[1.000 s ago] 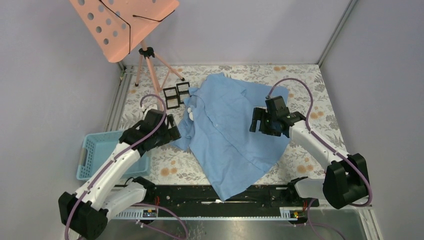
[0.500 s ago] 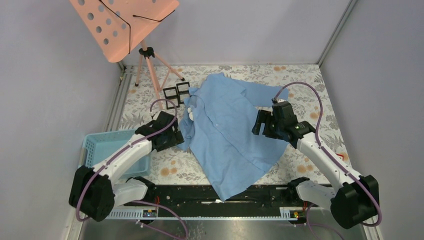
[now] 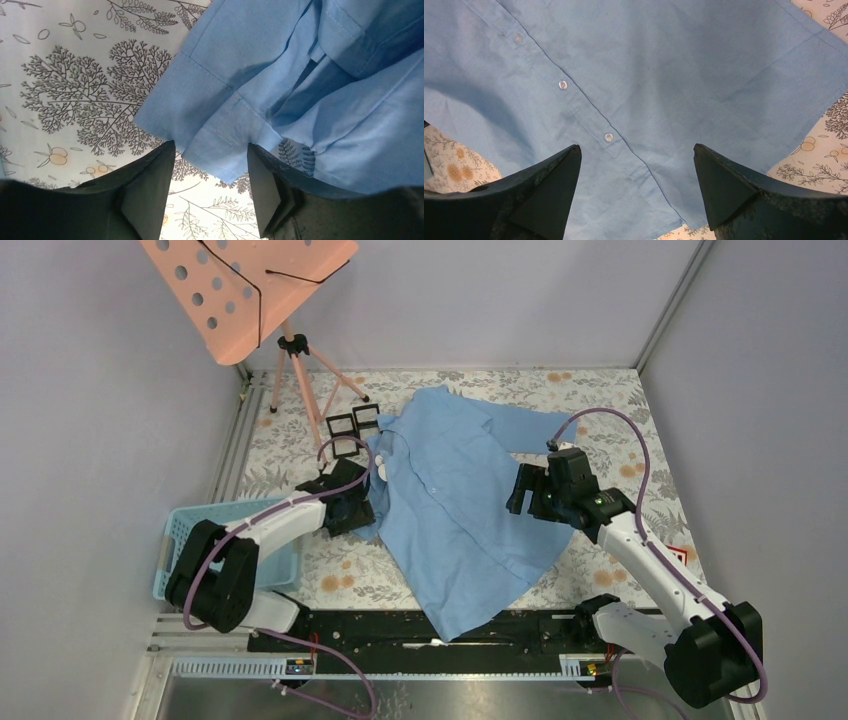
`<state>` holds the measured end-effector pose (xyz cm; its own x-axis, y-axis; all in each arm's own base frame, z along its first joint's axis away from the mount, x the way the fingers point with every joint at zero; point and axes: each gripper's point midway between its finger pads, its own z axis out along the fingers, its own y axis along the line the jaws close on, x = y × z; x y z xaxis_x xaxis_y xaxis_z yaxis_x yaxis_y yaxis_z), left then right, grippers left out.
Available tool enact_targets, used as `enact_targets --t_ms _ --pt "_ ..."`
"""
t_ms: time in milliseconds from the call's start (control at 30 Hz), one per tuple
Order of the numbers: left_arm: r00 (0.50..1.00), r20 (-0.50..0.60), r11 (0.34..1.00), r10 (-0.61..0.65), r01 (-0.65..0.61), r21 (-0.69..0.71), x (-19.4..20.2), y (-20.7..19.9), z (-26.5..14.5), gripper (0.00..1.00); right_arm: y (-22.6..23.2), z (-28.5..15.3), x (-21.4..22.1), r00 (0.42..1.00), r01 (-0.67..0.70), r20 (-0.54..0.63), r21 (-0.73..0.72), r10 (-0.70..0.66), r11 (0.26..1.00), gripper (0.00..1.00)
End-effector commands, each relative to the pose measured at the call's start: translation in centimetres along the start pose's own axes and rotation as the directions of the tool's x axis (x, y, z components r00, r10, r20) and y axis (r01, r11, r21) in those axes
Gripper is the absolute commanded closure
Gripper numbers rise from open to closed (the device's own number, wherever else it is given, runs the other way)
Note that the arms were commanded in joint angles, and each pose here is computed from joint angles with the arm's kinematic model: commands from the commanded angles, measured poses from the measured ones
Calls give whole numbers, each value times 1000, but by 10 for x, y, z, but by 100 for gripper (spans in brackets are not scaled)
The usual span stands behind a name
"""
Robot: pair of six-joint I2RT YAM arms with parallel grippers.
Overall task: Pin the brooch onto the clothing
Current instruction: Flatten out the clothes at the center of the board.
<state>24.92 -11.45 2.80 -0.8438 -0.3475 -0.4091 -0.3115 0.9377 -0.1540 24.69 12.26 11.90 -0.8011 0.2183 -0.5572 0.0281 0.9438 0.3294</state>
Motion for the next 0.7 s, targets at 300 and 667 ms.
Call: enact_targets --t_ms 300,667 --pt "994 97 999 -48 49 -12 -16 0 7 94 -5 -6 1 1000 22 21 15 -23 1000 10" --pt "962 234 990 -138 141 7 -25 29 -44 100 -2 -2 14 999 43 -13 -22 -43 999 13"
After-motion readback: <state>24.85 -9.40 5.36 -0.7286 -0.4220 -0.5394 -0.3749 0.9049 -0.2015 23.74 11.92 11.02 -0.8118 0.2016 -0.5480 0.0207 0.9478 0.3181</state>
